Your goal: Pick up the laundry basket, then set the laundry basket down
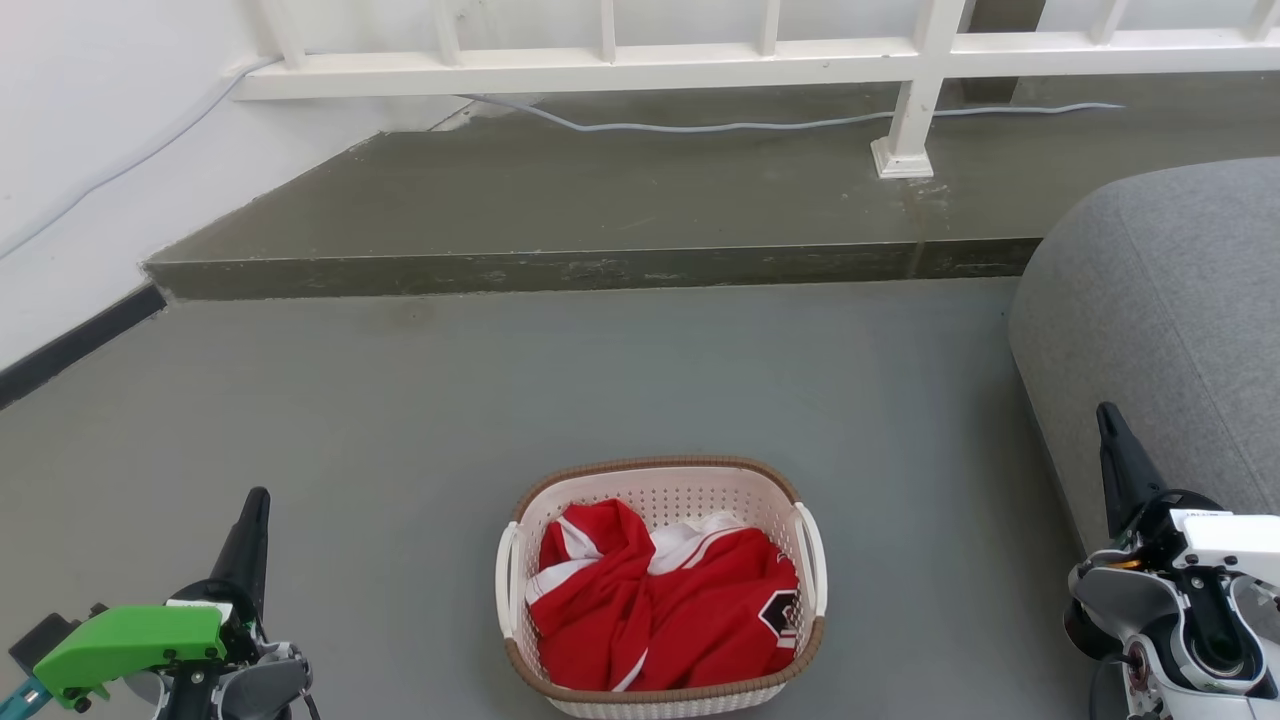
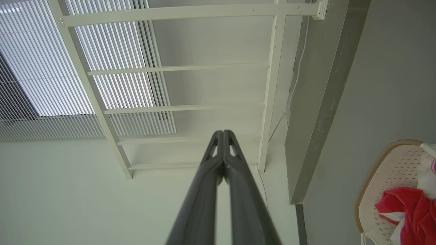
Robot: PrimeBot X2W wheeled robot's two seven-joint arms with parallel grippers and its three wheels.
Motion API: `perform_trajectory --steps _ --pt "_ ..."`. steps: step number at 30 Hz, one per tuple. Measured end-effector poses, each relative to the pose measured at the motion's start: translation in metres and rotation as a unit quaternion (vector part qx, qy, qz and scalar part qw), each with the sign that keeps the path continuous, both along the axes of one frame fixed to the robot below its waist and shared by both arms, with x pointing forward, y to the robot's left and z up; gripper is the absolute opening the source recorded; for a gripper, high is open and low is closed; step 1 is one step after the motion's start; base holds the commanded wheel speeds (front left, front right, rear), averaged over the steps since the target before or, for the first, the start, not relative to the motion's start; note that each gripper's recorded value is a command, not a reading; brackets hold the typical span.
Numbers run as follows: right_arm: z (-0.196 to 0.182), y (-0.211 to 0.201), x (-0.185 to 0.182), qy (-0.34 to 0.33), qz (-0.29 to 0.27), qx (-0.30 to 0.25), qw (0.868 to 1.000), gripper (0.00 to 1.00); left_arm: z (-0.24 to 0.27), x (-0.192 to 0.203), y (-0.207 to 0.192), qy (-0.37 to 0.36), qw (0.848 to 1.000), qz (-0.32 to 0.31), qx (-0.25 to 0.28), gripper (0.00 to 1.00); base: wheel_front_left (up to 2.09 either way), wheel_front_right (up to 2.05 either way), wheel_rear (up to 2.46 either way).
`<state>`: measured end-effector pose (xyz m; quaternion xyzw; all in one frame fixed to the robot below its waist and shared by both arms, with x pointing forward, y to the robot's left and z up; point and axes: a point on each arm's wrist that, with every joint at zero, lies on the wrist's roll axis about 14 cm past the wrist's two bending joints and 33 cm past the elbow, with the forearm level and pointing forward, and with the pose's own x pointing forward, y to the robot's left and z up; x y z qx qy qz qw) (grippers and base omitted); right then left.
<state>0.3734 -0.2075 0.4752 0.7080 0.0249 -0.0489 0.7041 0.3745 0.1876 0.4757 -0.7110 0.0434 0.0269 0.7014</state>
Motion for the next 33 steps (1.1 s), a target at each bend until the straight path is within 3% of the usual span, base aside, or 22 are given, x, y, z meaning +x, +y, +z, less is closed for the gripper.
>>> perform_trajectory --steps 33 --pt "0.0001 0.0006 0.0000 0.000 0.001 0.001 1.000 0.00 0.0006 0.0002 0.0001 -0.001 1.000 0.000 -0.001 0.00 0.00 0.00 0.00"
